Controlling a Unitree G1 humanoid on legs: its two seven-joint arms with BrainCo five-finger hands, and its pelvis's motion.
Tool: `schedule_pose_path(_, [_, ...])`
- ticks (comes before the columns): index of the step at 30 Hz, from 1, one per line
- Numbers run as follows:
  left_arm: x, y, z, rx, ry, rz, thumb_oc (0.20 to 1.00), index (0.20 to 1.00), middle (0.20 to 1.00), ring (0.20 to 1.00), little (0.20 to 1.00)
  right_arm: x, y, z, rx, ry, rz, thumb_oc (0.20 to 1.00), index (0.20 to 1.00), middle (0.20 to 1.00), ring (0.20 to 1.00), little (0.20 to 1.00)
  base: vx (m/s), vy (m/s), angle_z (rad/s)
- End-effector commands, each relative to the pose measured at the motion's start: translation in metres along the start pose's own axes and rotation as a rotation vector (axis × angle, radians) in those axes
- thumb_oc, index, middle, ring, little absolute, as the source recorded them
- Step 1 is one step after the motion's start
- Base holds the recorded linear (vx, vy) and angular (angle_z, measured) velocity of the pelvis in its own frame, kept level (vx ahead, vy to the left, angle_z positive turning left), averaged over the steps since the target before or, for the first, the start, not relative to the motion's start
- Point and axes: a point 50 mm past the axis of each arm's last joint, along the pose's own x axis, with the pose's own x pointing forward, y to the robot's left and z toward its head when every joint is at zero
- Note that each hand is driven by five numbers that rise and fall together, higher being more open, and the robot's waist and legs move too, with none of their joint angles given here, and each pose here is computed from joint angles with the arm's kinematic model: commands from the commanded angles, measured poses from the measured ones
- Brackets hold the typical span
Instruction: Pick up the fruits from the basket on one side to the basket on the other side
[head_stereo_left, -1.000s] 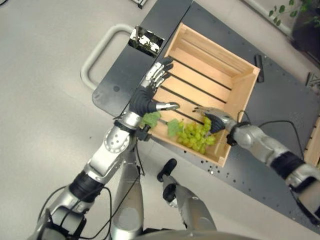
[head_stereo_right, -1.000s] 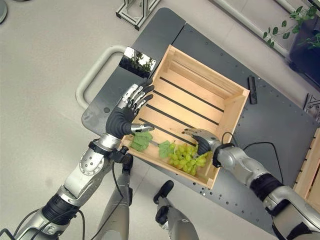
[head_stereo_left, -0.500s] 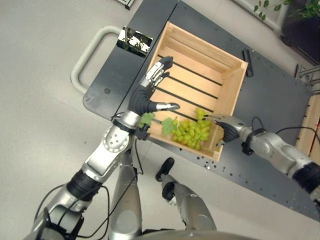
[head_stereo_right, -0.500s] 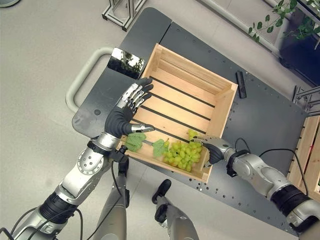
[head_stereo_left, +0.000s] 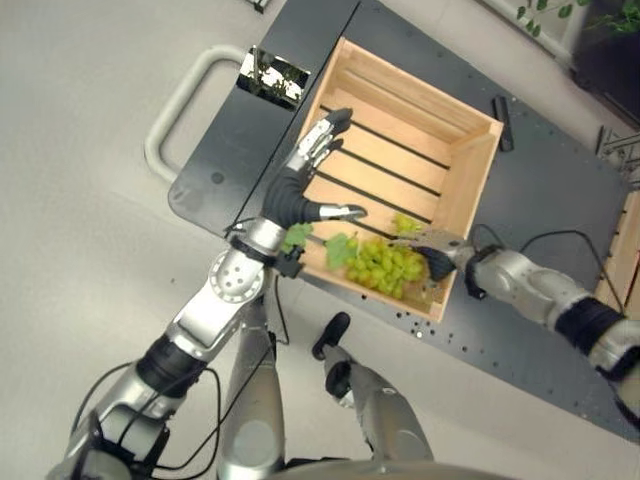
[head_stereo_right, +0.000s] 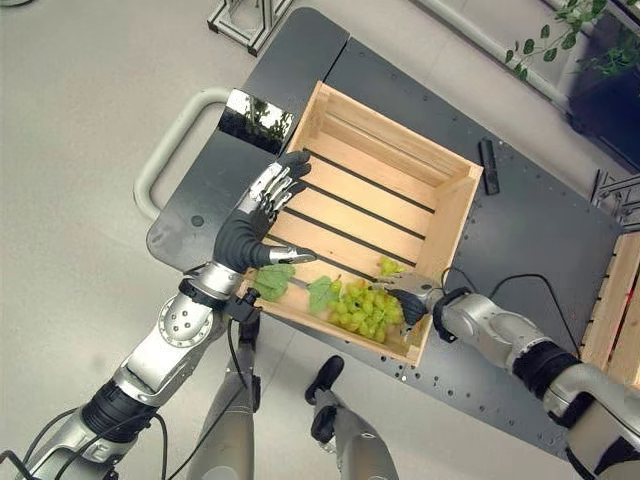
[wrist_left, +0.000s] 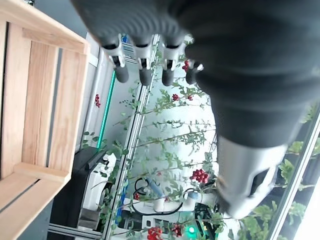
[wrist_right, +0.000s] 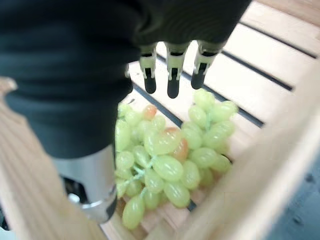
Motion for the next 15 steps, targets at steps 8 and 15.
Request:
schedule_pose_path(8, [0.018,-0.009,0.026,-0.002,-0.17,-0.004,1.0,1.0,1.0,1.0,1.0,0.014,-0.012,-0.001,-0.087,0.031,-0.067,1.0,1.0,1.0,1.0,1.0,0.0,0.003,0.01])
schedule_pose_path(15, [0.02,-0.01,0.026,-0.011,-0.175,0.02,1.0,1.0,1.0,1.0,1.0,0.025,0.012,-0.005,-0.043,0.135,-0.067,1.0,1.0,1.0,1.0,1.0,0.01,0.005,0.01])
